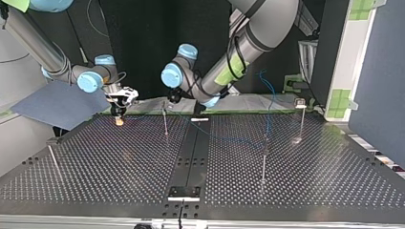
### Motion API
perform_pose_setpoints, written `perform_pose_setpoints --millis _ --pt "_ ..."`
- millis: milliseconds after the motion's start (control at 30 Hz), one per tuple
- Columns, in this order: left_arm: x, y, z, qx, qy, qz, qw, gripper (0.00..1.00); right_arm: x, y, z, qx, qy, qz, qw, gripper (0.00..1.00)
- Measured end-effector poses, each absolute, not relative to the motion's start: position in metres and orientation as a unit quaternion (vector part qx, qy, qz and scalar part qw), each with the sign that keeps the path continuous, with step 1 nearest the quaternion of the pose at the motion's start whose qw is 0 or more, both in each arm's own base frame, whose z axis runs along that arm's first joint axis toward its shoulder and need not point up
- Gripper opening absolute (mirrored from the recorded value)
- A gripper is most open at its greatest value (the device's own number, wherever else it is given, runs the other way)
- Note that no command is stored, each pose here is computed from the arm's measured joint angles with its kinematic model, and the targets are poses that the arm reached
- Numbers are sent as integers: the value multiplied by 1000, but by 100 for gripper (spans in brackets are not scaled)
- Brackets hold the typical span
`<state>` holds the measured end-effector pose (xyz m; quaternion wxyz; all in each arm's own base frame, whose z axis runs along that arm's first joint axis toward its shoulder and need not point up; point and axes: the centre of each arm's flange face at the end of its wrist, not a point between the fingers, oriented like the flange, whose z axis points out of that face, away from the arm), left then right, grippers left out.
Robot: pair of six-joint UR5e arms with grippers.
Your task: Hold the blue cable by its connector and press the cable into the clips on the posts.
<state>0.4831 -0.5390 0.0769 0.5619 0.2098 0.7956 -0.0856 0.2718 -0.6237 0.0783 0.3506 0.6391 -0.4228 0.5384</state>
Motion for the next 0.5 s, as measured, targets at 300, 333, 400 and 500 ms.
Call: perform_pose_setpoints --millis 300,333,400,500 --pt "478 -547 78 207 791 -103 567 100 271 -624 78 639 -423 538 351 0" --pt "478 -548 78 206 791 -104 567 100 271 -624 78 639 -423 538 351 0" --pt "478 -548 78 206 791 -105 567 100 271 -624 77 639 -423 538 351 0" --pt "478 -548 78 204 791 -106 568 100 271 -624 77 639 -423 538 351 0"
